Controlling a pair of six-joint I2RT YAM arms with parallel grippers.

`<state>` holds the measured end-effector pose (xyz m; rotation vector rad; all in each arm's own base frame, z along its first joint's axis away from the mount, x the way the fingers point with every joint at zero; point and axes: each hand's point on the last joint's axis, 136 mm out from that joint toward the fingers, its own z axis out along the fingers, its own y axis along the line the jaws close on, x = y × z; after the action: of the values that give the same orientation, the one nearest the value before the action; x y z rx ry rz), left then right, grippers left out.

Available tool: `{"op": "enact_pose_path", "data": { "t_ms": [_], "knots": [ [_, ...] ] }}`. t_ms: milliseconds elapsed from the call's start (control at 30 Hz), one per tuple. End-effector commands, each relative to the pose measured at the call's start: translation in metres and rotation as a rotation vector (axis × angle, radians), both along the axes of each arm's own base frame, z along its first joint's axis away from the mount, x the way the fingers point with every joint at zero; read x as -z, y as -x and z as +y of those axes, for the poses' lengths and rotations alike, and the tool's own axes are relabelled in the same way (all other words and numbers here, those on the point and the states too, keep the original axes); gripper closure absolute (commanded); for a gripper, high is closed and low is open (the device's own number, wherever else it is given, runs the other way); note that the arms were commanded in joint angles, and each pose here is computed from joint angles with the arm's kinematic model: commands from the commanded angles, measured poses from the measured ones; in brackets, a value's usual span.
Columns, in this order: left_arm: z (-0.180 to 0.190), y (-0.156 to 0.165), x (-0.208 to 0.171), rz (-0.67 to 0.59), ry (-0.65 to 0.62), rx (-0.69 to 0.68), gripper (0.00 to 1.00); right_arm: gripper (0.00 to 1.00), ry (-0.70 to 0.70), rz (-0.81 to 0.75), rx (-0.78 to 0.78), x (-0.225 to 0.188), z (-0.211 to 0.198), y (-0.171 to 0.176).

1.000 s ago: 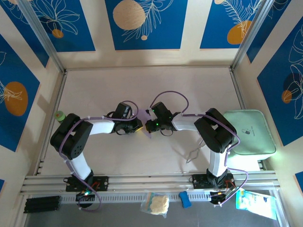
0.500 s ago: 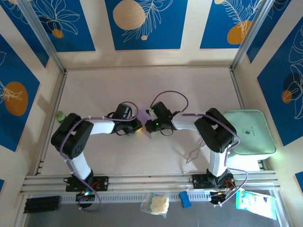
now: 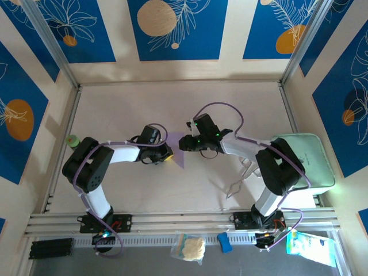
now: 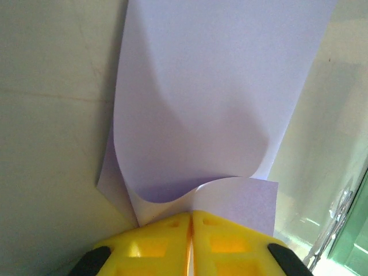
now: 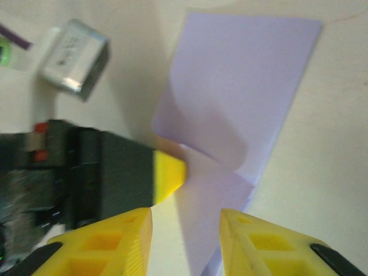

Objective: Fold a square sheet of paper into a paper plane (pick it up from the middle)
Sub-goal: Third fold the triangle at the center of the table.

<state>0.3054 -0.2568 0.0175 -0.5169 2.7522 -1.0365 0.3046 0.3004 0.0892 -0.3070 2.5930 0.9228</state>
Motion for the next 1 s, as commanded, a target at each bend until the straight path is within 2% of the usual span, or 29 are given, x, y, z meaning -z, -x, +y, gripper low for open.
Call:
{"op": "enact_pose_path", "data": {
  "t_ms": [0,167,333,967],
  "knots": [
    [0.015,0.018,0.03,0.12,-0.098,-0.032,0.87,0.68,-0.026,0.114,-0.071,0.007,0.007,0.031],
    [0.017,0.02,0.032,0.141,-0.11,-0.034,0.87,0.83,-0.02,0.179,-0.129,0.022,0.02,0.045],
    [0.018,0.023,0.034,0.155,-0.122,-0.031,0.88,0.91,0.006,0.218,-0.163,0.037,0.029,0.054],
    [0.019,0.026,0.038,0.175,-0.134,-0.019,0.88,0.94,0.126,0.241,-0.129,0.065,0.02,0.048]
  ]
}}
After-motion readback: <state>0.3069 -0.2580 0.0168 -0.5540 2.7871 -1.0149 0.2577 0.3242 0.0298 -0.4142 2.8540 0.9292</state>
